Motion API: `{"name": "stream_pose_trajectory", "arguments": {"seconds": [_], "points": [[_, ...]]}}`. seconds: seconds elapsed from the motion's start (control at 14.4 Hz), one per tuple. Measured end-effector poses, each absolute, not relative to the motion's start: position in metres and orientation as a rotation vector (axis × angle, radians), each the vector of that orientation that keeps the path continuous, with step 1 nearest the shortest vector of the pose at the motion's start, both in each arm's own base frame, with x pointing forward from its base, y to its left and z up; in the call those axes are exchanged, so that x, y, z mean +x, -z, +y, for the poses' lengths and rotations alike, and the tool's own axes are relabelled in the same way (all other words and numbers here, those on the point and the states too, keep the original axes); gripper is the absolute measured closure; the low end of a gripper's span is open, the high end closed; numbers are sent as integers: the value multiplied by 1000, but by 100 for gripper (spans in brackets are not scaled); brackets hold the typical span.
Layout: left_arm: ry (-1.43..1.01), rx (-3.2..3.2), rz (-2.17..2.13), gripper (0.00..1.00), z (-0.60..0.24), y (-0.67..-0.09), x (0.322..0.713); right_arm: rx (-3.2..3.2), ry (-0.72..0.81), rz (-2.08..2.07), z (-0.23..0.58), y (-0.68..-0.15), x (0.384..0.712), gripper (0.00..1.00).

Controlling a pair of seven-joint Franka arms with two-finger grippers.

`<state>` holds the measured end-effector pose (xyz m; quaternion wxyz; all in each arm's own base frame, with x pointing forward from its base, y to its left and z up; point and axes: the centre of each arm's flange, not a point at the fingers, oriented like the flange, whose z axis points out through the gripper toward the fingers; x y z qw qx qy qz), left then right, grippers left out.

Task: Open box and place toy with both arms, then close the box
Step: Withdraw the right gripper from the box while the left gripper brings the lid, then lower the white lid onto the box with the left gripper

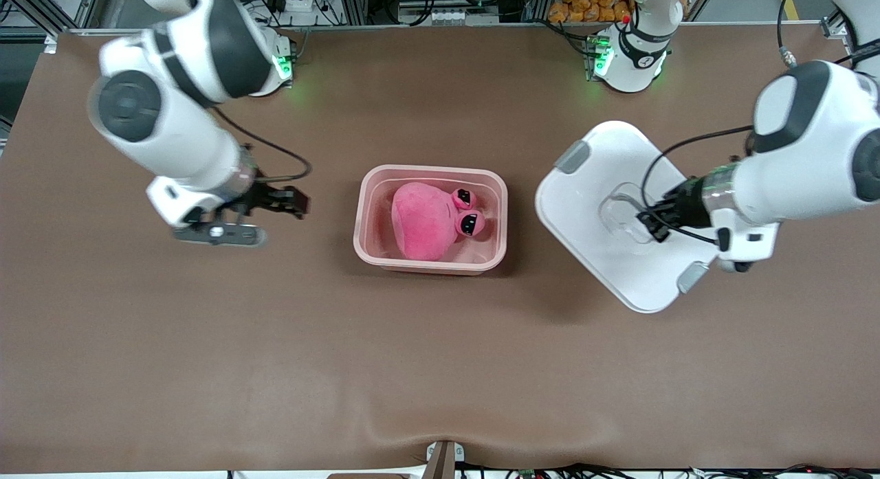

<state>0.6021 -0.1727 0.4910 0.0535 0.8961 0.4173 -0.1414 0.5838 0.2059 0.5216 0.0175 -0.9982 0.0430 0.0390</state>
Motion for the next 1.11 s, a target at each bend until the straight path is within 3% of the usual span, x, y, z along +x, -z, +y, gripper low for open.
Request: {"name": "stream_pose_trajectory", "arguments": {"seconds": [0.35,0.63,0.91,1.11], "points": [[345,2588,1466,93,-265,-502,584,-3087,-136,21,116,-550,576,0],[254,2504,1656,93,-316,-493,572,-3070,-61,-43,32,-579,573,0],[227,2339,1823,93,-355,-477,568,-3065,1,-38,-2,-615,552,0],[169,2258,1897,93,-377,-470,565,-3060,-39,-35,-22,-629,535,0]]}}
